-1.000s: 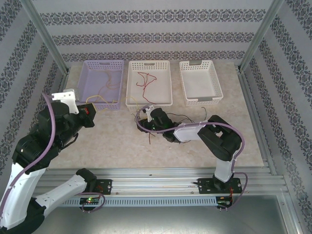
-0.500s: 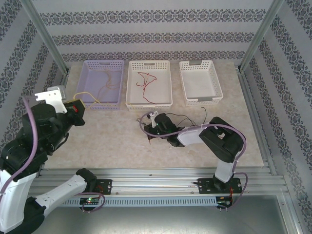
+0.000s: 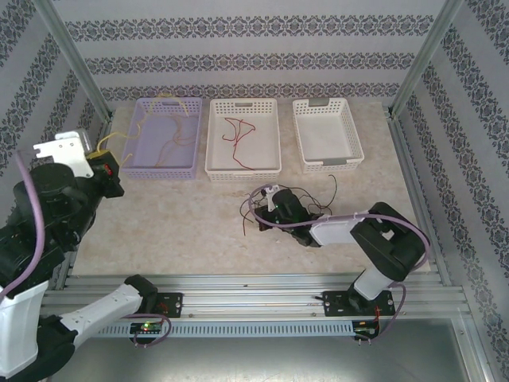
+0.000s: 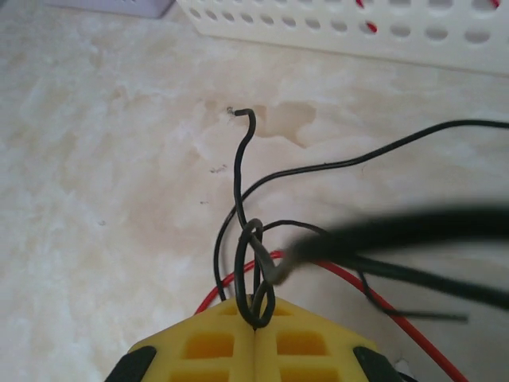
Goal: Untangle the cables
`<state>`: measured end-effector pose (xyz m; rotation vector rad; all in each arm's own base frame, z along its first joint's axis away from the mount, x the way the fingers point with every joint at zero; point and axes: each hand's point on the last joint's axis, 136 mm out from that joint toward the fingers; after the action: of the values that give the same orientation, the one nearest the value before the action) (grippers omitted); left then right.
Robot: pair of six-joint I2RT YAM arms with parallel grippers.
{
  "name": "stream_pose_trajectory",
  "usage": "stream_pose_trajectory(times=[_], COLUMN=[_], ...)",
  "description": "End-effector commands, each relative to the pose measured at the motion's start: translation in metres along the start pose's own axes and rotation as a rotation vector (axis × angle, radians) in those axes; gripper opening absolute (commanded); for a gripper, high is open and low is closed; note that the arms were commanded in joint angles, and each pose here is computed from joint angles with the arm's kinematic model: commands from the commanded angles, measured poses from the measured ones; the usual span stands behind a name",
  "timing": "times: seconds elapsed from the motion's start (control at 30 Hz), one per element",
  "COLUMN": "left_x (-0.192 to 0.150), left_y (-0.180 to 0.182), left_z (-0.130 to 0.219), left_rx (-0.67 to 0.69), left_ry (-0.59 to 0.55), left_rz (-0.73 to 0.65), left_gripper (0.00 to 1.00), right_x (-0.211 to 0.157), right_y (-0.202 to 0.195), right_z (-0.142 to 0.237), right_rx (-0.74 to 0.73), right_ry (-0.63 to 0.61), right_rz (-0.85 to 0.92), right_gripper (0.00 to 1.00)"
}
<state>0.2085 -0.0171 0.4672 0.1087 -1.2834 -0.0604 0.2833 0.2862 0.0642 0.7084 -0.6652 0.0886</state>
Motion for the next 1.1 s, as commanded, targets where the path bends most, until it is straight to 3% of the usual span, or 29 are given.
stream_pose_trajectory(times=[0.0,0.53,1.07], left_x=[0.012,0.007,-0.08], left_y=[0.002,-0.004,0.022], left_z=[-0.016,-0.111,-0.216], left_rx=[0.077,0.325,0.382], left_ry=[-0.006,0.095,0.372], left_rz=[-0.094,-0.341,-0.275], left_gripper=[0.0,0.0,0.0], right_x=[0.013,0.05,0.067], right_y=[0.015,0.063,0.084], right_z=[0.018,0.134,0.216], right_rx=[0.047,0.17,0.236], right_ry=[-0.039,-0.192,-0.302], right_rz=[0.001,0.079,0.11], right_gripper=[0.0,0.0,0.0])
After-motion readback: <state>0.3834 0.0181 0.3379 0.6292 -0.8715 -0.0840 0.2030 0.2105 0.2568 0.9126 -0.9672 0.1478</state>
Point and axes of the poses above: each hand's point on the last joint's axis, 136 mm out from that joint toward the fingers, its own z axis back along the fingers, its own y axis along the line the jaws close on, x = y × z, and after that the axes turned 15 degrees about -z, right-handed
